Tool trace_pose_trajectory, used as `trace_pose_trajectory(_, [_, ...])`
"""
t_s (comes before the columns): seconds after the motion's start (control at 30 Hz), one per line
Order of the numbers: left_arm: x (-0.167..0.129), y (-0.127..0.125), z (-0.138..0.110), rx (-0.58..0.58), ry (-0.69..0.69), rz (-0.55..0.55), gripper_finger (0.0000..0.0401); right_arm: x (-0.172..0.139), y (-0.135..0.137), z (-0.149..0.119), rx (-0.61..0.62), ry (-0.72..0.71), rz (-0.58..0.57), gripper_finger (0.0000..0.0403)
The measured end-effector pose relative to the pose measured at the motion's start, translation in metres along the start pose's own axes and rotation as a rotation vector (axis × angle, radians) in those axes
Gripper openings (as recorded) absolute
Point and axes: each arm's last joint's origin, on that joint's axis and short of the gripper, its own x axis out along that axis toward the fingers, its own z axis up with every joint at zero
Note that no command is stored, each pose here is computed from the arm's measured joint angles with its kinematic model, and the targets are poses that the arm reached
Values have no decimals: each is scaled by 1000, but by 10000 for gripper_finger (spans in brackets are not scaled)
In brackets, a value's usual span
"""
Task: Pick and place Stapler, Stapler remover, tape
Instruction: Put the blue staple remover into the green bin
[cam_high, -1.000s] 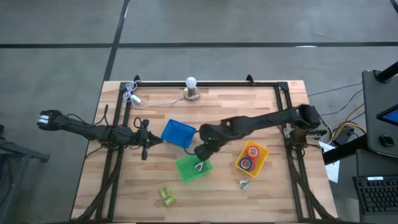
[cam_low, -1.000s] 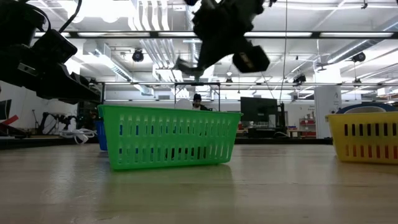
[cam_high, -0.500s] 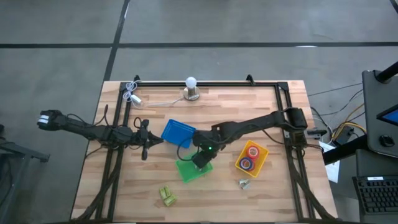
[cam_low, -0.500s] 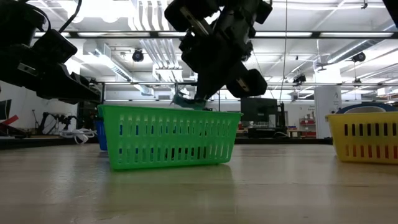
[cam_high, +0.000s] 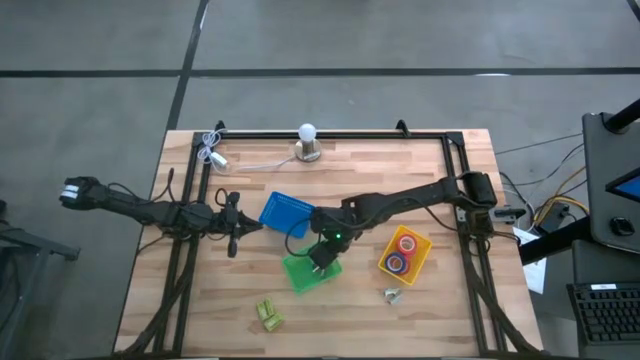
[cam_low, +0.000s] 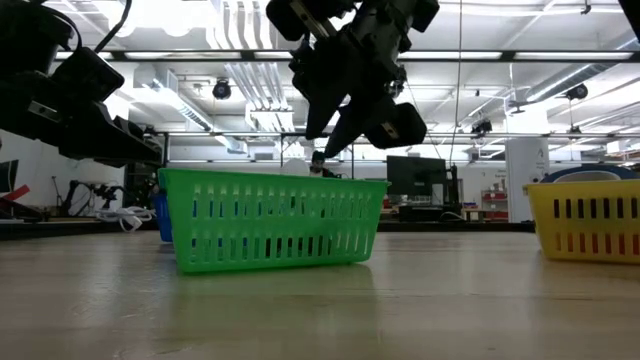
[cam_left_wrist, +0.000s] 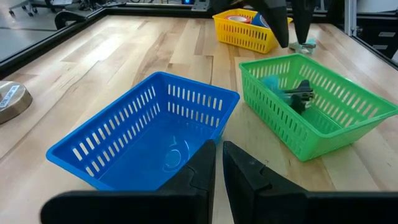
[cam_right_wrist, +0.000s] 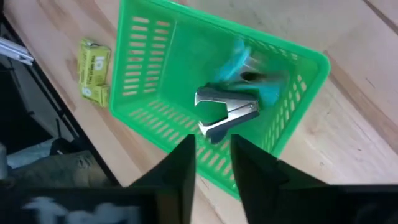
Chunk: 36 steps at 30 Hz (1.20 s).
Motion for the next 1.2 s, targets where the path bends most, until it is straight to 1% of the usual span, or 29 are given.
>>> trace_pose_trajectory(0.13, [0,0,0,0,0,0,35,-6,4,-3,-28,-6,14,140])
trace_pose_trajectory(0.23, [0,0,0,0,0,0,35,-21,12,-12,-71,-22,28,157])
trace_pose_trajectory(0.3, [0,0,0,0,0,0,35,-31,15,-22,-107,-41,-1,163])
trace_pose_trajectory(0.37, [0,0,0,0,0,0,35,-39,17,-34,-160,-57,-55,166])
trace_pose_trajectory(0.47, [0,0,0,0,0,0,35,-49,20,-55,-237,-61,-137,167])
trace_pose_trajectory(0.57, [0,0,0,0,0,0,35,-52,22,-77,-311,1,-184,162])
trace_pose_trajectory(0.67, [0,0,0,0,0,0,35,-49,24,-97,-352,59,-228,156])
trace_pose_trajectory(0.73, [0,0,0,0,0,0,35,-46,26,-110,-371,85,-245,152])
trace_pose_trajectory(0.87, [0,0,0,0,0,0,35,-42,28,-132,-367,122,-273,144])
trace_pose_trajectory(1.0, [0,0,0,0,0,0,35,-42,33,-152,-382,136,-264,140])
trace_pose_trajectory(1.2, [0,0,0,0,0,0,35,-34,33,-187,-478,171,-292,143])
